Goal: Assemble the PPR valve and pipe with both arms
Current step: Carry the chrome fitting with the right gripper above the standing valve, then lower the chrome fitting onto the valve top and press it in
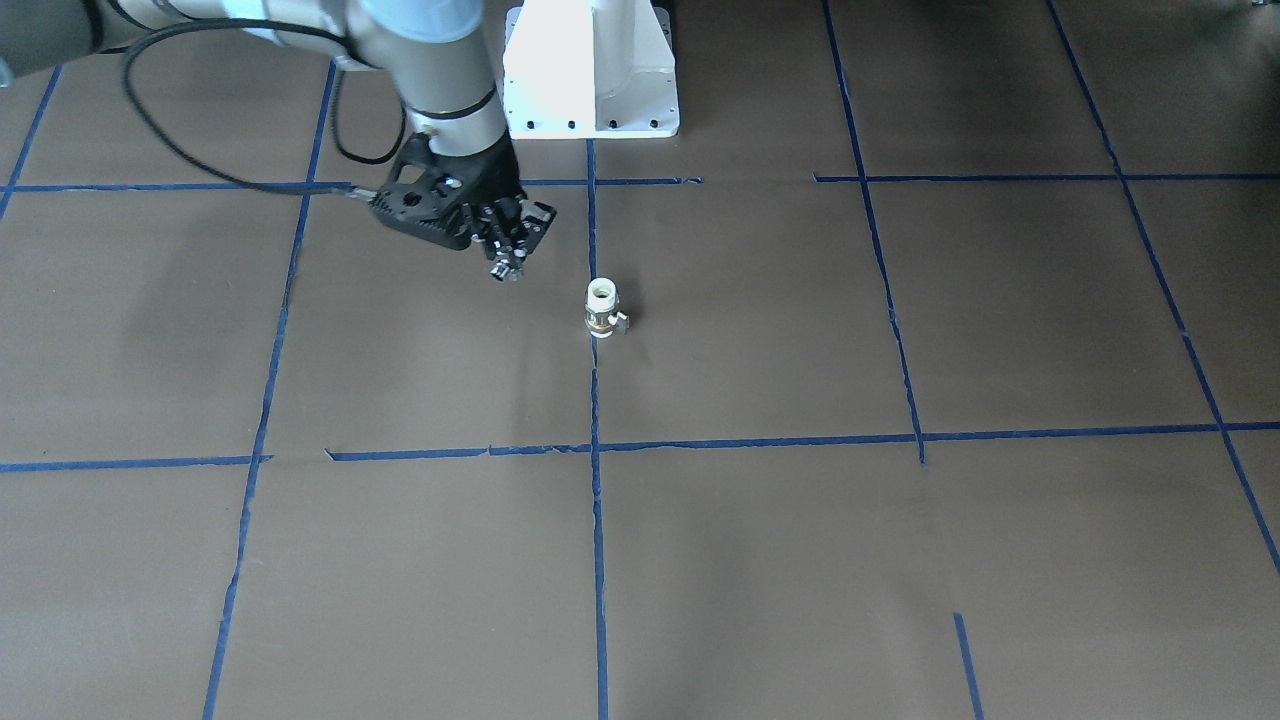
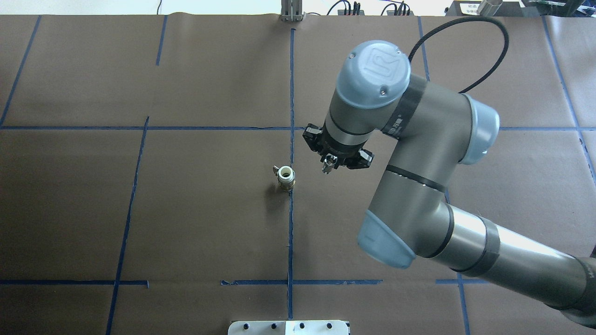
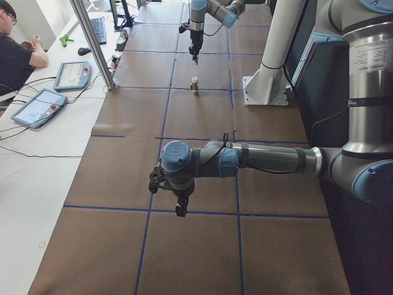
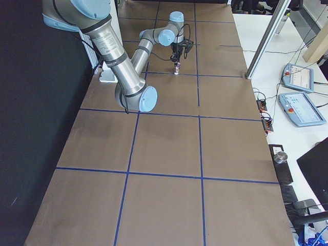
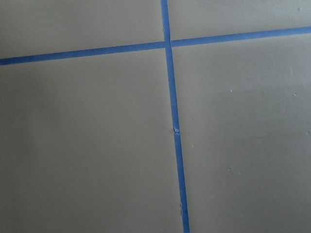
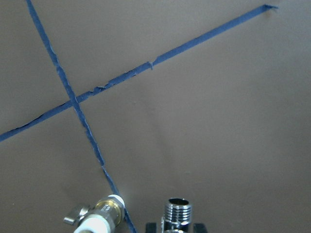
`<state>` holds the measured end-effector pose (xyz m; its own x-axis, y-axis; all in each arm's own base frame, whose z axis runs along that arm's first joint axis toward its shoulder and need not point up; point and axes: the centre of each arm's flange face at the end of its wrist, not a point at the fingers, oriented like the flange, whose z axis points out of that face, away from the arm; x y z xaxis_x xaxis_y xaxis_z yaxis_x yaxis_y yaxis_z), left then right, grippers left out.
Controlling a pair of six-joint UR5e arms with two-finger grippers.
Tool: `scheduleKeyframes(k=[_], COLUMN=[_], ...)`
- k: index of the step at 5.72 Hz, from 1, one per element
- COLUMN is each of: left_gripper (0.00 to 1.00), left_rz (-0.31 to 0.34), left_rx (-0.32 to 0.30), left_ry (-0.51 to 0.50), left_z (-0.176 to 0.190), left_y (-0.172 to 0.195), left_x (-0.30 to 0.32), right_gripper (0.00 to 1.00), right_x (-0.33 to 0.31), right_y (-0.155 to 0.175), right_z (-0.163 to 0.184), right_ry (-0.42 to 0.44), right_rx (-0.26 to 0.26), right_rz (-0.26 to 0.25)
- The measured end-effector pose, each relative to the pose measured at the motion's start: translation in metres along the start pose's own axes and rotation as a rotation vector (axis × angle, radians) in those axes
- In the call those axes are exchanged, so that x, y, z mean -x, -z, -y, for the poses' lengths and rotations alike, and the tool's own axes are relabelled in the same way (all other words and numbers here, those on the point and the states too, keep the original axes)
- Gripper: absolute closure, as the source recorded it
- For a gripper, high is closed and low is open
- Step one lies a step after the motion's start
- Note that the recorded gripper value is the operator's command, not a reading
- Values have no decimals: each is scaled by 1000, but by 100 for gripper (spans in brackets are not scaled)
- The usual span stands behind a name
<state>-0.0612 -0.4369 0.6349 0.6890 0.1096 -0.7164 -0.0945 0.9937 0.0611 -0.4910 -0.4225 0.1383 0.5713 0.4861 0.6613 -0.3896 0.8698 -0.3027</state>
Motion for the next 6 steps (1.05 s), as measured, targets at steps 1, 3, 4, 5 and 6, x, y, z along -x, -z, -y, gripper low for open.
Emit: scheduleKeyframes(k=[1,3,4,5,6], left_gripper=[0,0,0,0,0], left_rz=[0,1,1,1,1], left_rx=[-1,-5,-6,-6,-7], left_ry=[-1,-4,-4,-4,-4], left_z=[0,0,0,0,1], left_y=[0,2,3,3,4], left_x=[0,-2,-2,-2,-3], right_gripper=[100,100,100,100,100], right_x=[24,58,62,64,65], right_y=[-8,-17,-20,-22,-23], right_z=[-20,-32,-33,-33,-32], right_ry=[-47,-95,-100,-100,-100], right_rx=[-29,-51,-59,-66,-72], right_rz=[-8,-26,-31,-34,-36])
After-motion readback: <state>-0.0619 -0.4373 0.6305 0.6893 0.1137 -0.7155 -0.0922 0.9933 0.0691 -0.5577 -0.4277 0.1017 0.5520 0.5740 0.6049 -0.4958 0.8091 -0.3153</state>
